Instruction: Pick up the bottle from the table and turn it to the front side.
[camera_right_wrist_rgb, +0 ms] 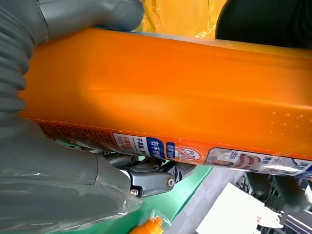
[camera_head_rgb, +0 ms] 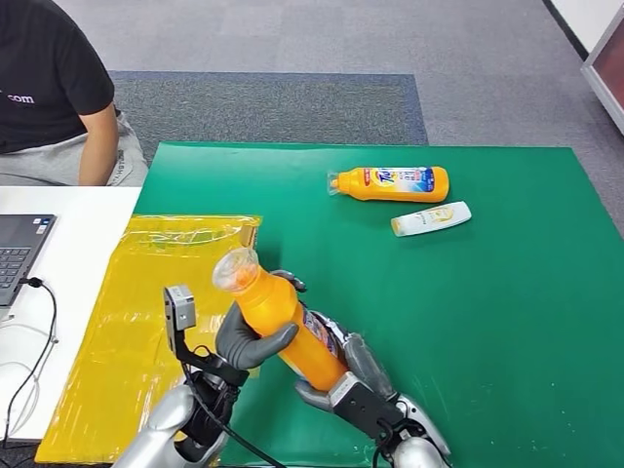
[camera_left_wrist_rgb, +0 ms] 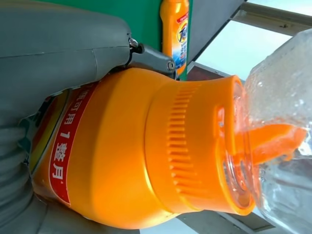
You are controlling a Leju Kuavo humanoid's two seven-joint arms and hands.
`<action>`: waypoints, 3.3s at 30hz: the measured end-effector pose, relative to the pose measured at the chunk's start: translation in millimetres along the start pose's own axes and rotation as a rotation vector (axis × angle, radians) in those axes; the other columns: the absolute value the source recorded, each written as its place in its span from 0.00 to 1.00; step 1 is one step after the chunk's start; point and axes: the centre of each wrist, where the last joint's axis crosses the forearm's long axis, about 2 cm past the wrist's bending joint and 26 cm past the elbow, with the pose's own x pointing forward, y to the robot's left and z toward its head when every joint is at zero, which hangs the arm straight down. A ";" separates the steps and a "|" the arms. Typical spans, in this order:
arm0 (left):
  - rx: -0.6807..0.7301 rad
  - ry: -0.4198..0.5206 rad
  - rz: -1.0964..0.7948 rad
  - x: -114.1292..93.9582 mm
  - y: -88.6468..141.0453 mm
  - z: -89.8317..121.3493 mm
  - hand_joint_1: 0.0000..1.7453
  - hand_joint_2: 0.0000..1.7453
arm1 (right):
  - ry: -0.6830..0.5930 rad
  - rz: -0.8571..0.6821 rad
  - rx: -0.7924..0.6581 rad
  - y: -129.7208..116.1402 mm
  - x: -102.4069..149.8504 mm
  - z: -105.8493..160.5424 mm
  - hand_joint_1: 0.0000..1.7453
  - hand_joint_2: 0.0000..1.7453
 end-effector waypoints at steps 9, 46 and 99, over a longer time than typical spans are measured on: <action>0.016 -0.006 -0.071 2.6 4.2 -1.0 1.00 1.00 | -0.016 0.001 0.004 0.9 0.8 -1.1 0.02 1.00; -0.283 0.383 -1.096 120.5 132.4 35.3 1.00 1.00 | -0.041 -0.002 0.008 2.3 1.8 -1.9 0.00 1.00; -0.207 0.334 -1.292 61.1 139.1 27.6 1.00 1.00 | 0.000 -0.017 0.061 6.6 3.9 -9.2 0.00 1.00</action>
